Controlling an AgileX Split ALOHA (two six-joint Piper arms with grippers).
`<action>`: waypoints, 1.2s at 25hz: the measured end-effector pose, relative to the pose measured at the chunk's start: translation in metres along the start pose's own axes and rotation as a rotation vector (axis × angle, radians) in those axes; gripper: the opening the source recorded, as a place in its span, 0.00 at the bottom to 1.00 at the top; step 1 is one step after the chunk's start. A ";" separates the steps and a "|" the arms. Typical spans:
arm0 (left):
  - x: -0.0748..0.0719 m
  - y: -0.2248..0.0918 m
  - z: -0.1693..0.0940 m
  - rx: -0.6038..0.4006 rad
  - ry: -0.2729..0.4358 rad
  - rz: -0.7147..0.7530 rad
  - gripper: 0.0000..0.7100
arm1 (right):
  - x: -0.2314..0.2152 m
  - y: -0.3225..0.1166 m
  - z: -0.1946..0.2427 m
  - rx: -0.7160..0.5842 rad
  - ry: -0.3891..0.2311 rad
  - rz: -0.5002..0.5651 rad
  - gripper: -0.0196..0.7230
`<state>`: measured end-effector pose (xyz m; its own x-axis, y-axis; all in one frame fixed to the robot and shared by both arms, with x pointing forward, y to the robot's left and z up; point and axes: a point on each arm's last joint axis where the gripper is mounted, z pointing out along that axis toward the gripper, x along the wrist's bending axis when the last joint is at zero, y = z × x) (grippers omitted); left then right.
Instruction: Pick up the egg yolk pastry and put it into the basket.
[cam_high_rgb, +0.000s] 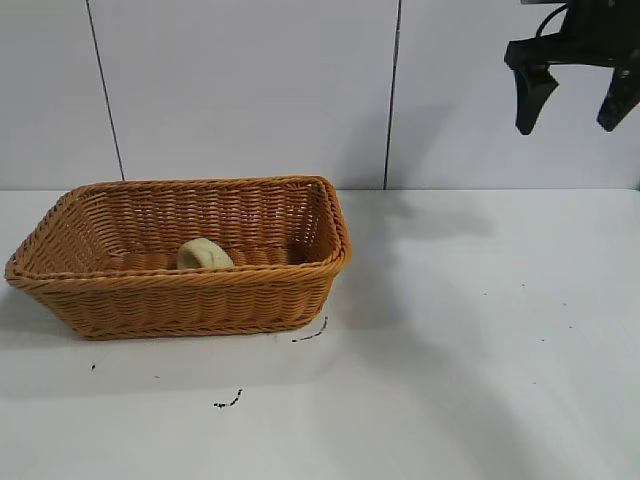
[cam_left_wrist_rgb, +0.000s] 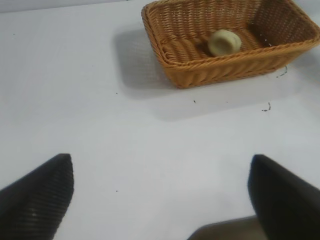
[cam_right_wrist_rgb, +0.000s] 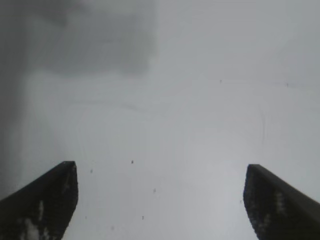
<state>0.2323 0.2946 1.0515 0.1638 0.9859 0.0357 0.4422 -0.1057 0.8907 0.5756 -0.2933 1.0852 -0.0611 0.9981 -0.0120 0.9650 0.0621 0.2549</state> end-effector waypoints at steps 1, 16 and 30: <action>0.000 0.000 0.000 0.000 0.000 0.000 0.98 | 0.001 -0.014 -0.009 -0.008 0.000 0.000 0.87; 0.000 0.000 0.000 0.000 0.000 0.000 0.98 | 0.013 -0.241 -0.042 -0.356 0.000 0.004 0.87; 0.000 0.000 0.000 0.000 0.000 0.000 0.98 | 0.017 -0.337 -0.058 -0.874 -0.022 0.000 0.87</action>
<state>0.2323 0.2946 1.0515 0.1638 0.9859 0.0357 0.4422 -0.1057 0.8907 0.2346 -0.2971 1.0549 -0.0475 0.9985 -0.0280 0.4232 0.0455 0.9049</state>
